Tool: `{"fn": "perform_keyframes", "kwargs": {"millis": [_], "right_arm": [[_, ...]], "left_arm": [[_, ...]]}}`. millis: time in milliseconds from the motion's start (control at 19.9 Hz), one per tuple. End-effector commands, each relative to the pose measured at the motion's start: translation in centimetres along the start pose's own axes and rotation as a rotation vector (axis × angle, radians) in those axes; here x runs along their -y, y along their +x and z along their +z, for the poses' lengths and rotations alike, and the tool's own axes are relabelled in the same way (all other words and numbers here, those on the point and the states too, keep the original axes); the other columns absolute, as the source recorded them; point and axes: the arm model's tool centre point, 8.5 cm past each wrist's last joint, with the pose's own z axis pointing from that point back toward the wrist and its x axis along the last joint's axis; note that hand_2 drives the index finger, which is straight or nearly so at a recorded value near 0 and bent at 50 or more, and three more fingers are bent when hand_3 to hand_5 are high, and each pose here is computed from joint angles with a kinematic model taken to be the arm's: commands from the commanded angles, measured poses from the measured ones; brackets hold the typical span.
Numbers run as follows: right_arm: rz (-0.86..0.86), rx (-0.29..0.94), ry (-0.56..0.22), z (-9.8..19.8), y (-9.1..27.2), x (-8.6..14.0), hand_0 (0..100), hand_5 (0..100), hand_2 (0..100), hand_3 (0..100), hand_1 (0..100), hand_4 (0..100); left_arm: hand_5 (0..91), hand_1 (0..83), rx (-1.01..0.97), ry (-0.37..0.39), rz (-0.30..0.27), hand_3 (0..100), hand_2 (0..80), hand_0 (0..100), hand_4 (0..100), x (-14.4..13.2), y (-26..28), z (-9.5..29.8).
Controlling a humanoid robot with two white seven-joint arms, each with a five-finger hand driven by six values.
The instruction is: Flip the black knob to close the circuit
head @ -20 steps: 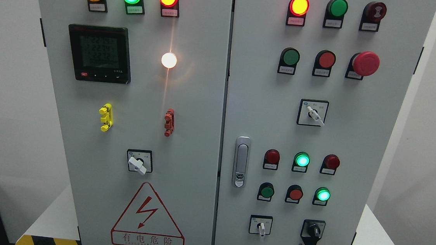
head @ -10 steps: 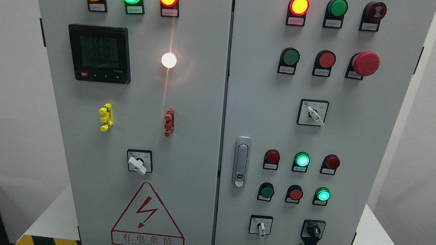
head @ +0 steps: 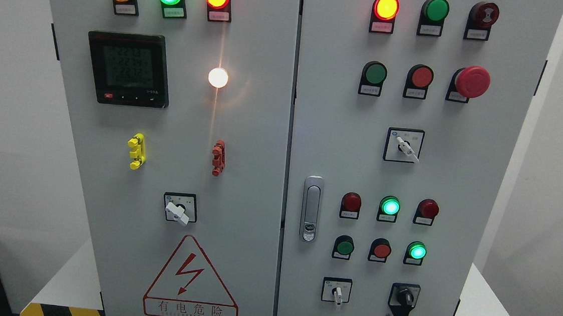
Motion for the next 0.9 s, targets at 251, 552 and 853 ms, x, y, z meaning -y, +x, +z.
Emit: {"fn": "perform_keyframes", "kwargs": {"millis": [251, 552, 853], "right_arm": [[0.140, 0.296, -0.264, -0.3, 9.5, 7.4, 0, 65, 52, 72, 1, 67], [0.216, 0.400, -0.414, 1.1, 13.6, 11.4, 0, 74, 62, 80, 1, 74], [0.265, 0.476, -0.545, 2.9, 16.6, 15.2, 0, 88, 78, 96, 1, 86]], "left_arm": [[0.0, 55.6, 0.000, 0.000, 0.000, 0, 0.0, 12, 0, 0.0, 0.0, 0.0], [0.0, 55.6, 0.001, 0.000, 0.001, 0, 0.0, 12, 0, 0.0, 0.0, 0.0], [0.0, 55.6, 0.000, 0.000, 0.000, 0, 0.0, 12, 0, 0.0, 0.0, 0.0]]}}
